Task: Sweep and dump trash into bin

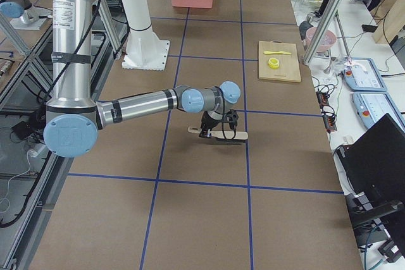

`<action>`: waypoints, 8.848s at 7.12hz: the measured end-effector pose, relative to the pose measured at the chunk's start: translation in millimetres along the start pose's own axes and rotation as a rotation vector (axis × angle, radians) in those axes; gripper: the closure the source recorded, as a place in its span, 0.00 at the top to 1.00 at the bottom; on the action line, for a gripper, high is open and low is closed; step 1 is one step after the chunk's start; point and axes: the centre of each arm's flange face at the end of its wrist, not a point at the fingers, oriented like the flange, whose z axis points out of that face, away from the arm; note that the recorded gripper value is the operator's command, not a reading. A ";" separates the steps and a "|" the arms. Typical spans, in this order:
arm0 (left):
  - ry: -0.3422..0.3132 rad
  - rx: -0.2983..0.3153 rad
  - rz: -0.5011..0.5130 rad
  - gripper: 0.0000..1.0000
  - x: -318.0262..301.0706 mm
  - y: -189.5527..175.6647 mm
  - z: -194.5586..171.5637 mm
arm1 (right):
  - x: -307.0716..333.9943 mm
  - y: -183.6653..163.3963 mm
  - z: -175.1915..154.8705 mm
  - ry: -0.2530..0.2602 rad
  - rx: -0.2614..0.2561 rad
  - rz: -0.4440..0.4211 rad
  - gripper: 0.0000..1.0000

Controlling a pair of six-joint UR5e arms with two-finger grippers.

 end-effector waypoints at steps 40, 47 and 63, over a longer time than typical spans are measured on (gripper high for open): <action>-0.066 -0.370 0.809 0.00 -138.2 190.0 33.0 | 207.4 95.7 -140.6 0.156 0.341 0.083 1.00; -0.152 -0.513 0.823 0.00 -131.4 166.3 24.6 | 209.1 95.2 -138.2 0.151 0.337 0.087 1.00; -0.261 -0.788 0.849 0.00 -96.4 131.1 4.1 | 209.1 95.1 -138.1 0.150 0.337 0.085 1.00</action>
